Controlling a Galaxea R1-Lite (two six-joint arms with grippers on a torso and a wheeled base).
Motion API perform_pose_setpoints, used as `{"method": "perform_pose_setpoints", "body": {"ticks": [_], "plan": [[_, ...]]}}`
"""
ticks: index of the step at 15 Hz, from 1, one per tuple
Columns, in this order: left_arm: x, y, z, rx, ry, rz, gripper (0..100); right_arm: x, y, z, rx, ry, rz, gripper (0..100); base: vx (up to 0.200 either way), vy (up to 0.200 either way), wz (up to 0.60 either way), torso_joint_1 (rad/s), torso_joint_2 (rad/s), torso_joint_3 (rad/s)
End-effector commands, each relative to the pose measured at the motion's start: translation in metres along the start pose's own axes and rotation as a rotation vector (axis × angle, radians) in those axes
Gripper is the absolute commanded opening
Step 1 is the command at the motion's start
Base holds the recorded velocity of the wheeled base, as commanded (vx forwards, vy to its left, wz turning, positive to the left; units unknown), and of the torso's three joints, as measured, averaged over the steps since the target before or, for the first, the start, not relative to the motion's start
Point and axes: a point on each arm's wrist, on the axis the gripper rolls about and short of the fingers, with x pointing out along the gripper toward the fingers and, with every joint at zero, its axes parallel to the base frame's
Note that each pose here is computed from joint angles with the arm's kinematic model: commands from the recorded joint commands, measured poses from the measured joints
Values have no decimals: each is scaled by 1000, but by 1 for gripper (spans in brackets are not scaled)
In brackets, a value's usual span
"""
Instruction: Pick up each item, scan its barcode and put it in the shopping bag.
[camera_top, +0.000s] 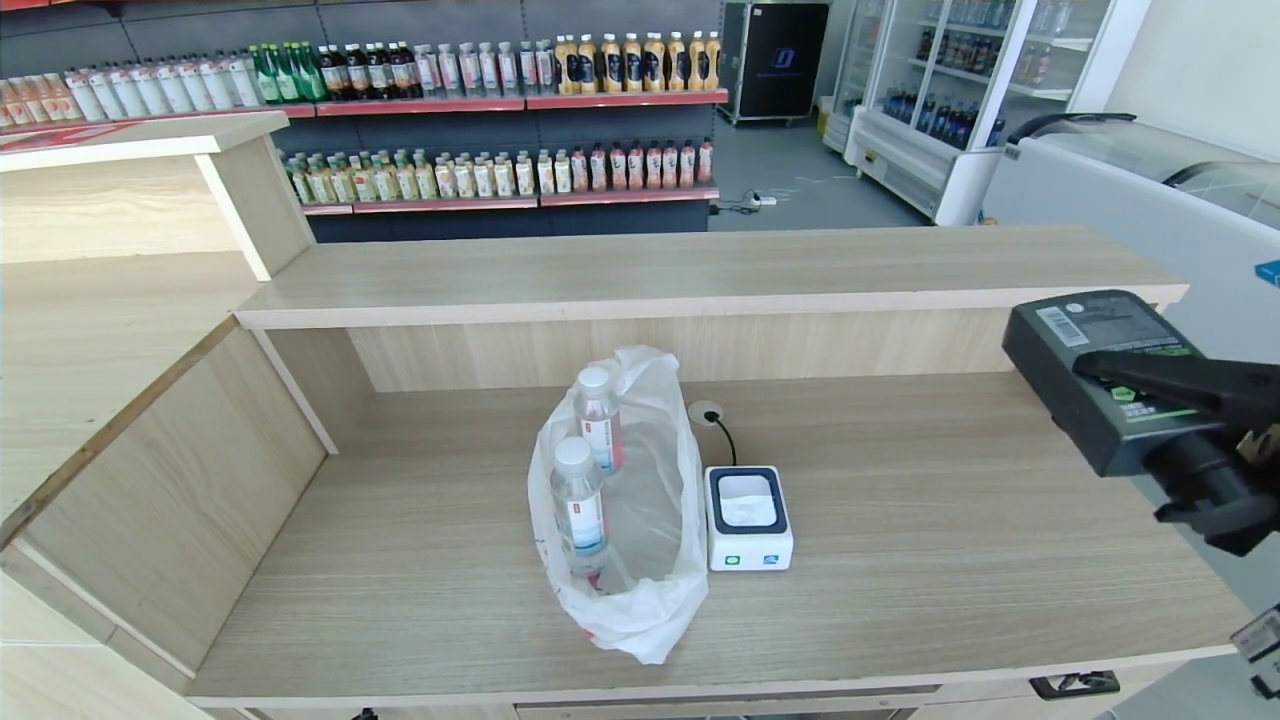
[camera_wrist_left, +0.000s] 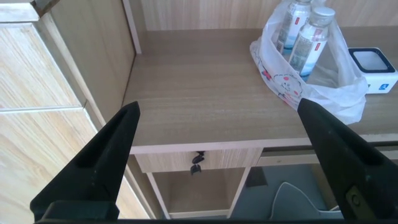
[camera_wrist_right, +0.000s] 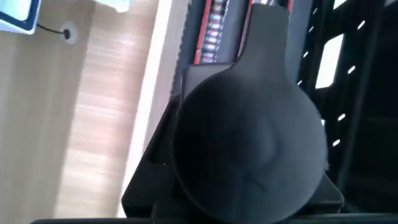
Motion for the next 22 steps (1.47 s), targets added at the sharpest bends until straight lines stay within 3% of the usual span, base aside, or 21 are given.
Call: {"method": "perform_pose_setpoints", "body": {"ticks": [1, 3, 11, 15, 22], "plan": [[0, 0, 0, -1, 1, 0, 100, 20, -21, 27, -300, -95, -163, 0, 0, 0, 0, 0, 0, 0], [0, 0, 0, -1, 1, 0, 100, 33, -31, 38, -406, -95, -272, 0, 0, 0, 0, 0, 0, 0], [0, 0, 0, -1, 1, 0, 100, 14, -50, 73, -408, -199, -433, 0, 0, 0, 0, 0, 0, 0], [0, 0, 0, -1, 1, 0, 100, 6, -45, 88, -464, -307, -406, 0, 0, 0, 0, 0, 0, 0], [0, 0, 0, -1, 1, 0, 100, 9, -47, 98, -412, -341, -378, 0, 0, 0, 0, 0, 0, 0]]}}
